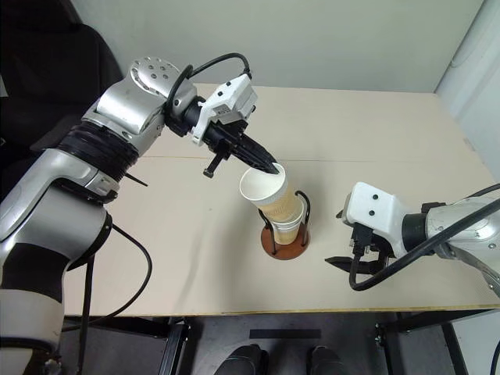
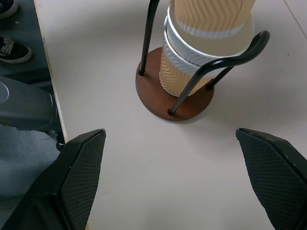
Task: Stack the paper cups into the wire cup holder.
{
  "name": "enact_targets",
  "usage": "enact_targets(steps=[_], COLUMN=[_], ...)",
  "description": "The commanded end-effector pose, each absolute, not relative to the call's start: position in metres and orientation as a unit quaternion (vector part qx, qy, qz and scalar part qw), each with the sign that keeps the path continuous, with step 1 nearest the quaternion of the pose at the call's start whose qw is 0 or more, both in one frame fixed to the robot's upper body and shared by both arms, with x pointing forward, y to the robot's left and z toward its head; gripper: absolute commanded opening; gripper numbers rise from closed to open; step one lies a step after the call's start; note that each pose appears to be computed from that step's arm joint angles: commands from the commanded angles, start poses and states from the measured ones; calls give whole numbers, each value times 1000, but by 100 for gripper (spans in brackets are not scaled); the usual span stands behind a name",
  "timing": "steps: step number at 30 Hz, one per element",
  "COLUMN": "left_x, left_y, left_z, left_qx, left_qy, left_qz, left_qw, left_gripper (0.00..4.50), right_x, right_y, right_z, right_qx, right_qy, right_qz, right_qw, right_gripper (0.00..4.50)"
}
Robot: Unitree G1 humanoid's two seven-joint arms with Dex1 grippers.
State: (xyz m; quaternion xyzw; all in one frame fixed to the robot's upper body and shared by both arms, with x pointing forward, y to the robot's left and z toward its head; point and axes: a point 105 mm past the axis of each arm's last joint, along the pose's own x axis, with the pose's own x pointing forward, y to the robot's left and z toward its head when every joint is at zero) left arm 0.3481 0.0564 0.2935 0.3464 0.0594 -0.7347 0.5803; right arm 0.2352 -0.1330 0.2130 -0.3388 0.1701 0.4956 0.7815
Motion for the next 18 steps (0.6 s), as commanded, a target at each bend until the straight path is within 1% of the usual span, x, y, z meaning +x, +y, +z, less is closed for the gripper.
enact_targets(steps=[1, 6, 9, 16, 17, 18], left_x=[342, 345, 348, 351, 351, 351], left_y=[54, 54, 55, 54, 54, 54], left_z=[297, 287, 284, 278, 278, 277], left_qx=[350, 370, 382, 400, 401, 402], left_qy=[48, 57, 61, 51, 50, 49], left_qz=[-749, -744, -740, -737, -737, -737], left_qw=[560, 553, 551, 543, 542, 541], left_gripper=[4, 4, 63, 327, 360, 360], right_x=[234, 233, 233, 233, 233, 233], right_y=[-133, -134, -134, -135, -135, -135], right_z=[223, 222, 222, 221, 221, 221], right_qx=[-346, -347, -347, -348, -349, -350], right_qy=[149, 152, 153, 156, 155, 155], right_qz=[488, 485, 485, 484, 483, 483], right_qw=[788, 788, 788, 788, 788, 788], right_gripper=[445, 445, 445, 445, 445, 445])
